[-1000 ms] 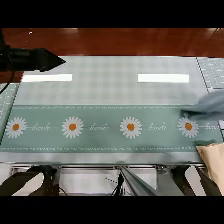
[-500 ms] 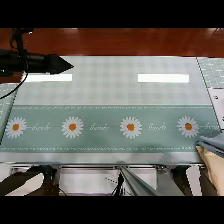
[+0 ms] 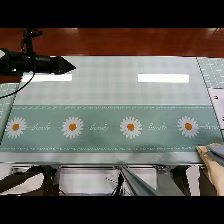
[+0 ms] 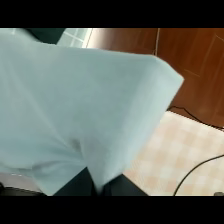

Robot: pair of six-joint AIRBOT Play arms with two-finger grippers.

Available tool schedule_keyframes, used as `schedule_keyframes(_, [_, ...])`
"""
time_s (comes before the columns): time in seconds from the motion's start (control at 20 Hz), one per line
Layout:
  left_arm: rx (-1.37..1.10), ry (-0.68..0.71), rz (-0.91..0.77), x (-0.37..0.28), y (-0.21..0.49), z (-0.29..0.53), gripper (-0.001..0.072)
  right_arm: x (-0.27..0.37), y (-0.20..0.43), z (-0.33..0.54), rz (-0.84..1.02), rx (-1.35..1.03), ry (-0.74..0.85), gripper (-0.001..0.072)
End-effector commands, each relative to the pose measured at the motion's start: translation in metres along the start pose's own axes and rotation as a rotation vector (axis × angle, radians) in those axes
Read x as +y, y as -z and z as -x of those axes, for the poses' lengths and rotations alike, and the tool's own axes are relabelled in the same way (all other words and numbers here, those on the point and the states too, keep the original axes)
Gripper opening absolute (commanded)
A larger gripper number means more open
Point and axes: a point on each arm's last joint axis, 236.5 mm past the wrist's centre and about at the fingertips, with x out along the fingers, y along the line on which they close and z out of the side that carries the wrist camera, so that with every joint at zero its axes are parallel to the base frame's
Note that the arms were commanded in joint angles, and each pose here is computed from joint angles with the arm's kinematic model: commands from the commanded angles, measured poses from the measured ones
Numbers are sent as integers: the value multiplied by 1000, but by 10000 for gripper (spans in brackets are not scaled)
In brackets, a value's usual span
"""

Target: Fold the shirts.

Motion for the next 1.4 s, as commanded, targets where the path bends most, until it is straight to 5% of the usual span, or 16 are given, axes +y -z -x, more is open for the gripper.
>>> schedule_keyframes(0.0, [-4, -6, -9, 4, -1, -3, 27, -14, 2, 1, -16, 4, 56, 67])
schedule_keyframes(0.15, [-10, -9, -9, 4, -2, -2, 27, -18, 0, 1, -22, -5, 75, 346])
schedule_keyframes(0.4, [-9, -7, -9, 4, -2, -2, 27, -28, -17, 3, -61, -80, 115, 364])
schedule_keyframes(0.55, [-10, -6, -11, 3, -3, -1, 30, -4, -53, 7, -67, -231, 9, 363])
schedule_keyframes(0.65, [-12, -6, -13, 2, -3, 0, 181, 57, -86, 25, -40, -376, -258, 363])
schedule_keyframes(0.75, [-4, 2, -22, -2, -3, 2, 445, 140, -107, 76, -34, -486, -673, 362])
schedule_keyframes(0.9, [-8, 12, -58, -14, -10, 10, 446, 228, -108, 177, -1, -488, -1296, 359])
schedule_keyframes(1.0, [15, -64, -107, -8, -9, 14, 395, 263, -84, 196, 148, -383, -1465, 359])
schedule_keyframes(1.15, [208, -370, -159, 37, 24, 21, 363, 308, -23, 135, 540, -221, -1199, 361])
schedule_keyframes(1.2, [269, -419, -176, 42, 37, 22, 478, 318, -9, 117, 653, -220, -1089, 380])
schedule_keyframes(1.25, [313, -441, -178, 40, 47, 21, 708, 331, 4, 107, 760, -241, -1006, 499])
schedule_keyframes(1.3, [332, -444, -187, 35, 52, 18, 720, 345, 16, 104, 841, -269, -956, 605])
schedule_keyframes(1.35, [339, -432, -200, 27, 54, 13, 720, 359, 28, 108, 917, -298, -934, 604])
